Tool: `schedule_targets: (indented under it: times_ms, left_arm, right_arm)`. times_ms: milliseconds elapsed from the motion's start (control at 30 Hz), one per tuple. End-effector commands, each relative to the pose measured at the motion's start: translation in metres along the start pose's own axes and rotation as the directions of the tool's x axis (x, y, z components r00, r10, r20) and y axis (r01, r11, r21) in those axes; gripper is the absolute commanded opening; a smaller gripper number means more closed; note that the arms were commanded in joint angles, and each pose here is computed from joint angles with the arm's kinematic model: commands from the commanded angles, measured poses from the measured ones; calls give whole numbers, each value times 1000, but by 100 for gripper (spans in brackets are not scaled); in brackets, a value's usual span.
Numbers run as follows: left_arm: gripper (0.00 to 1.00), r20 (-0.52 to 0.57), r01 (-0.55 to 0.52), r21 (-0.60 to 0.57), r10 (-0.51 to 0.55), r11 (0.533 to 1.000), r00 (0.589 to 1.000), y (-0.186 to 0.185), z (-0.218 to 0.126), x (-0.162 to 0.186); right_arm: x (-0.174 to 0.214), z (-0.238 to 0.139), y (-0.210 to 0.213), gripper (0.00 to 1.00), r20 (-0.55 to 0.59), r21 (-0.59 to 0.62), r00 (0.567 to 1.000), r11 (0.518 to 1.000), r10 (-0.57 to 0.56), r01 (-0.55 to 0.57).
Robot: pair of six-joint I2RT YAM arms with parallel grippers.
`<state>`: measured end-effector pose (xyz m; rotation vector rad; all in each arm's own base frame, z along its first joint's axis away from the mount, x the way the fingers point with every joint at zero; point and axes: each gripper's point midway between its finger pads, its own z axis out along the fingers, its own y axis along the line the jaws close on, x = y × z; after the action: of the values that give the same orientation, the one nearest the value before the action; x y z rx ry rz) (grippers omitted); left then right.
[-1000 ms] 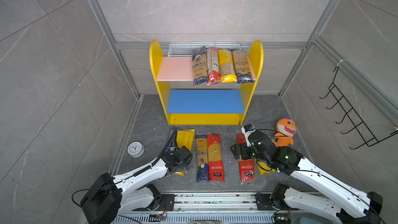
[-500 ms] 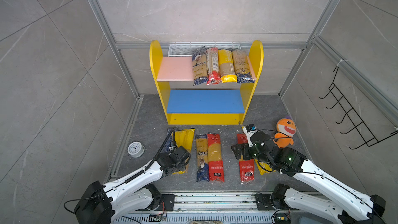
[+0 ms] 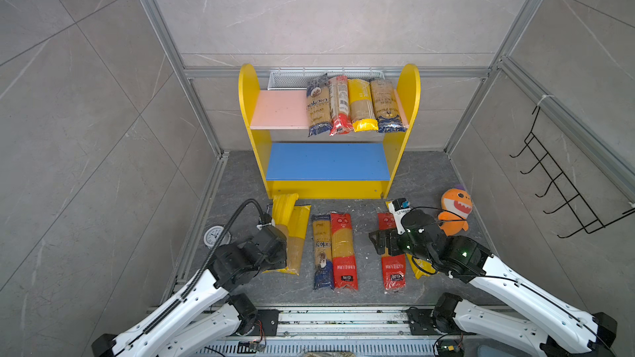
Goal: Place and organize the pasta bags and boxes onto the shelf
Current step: 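Grasp the yellow-topped spaghetti bag with the left gripper, then lift the yellow-topped bag with the left gripper up to the pink shelf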
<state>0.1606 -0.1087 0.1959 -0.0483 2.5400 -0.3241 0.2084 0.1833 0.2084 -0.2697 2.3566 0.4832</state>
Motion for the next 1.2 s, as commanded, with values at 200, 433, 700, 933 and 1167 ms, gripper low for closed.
schedule_targets:
  times_ms: [200,433,700,933,1167]
  left_arm:
    - [0,301,-44,56,25,997,953,2,-131,-83]
    - [0,366,-117,91,76,989,928,-29,-169,-126]
    - [0,459,-196,66,144,979,877,-76,-187,-188]
    - [0,535,-269,48,202,962,820,-131,-184,-262]
    - [0,640,-206,171,50,964,767,-140,-177,-339]
  right_arm:
    - [-35,-16,18,100,82,-47,997,999,11,-7]
    - [-50,-24,25,100,113,-58,994,998,-1,8]
    - [-58,-29,28,100,128,-64,992,998,-10,19]
    - [-70,-39,28,100,155,-48,988,998,-24,32]
    - [-70,-33,28,100,136,-32,990,999,-29,34]
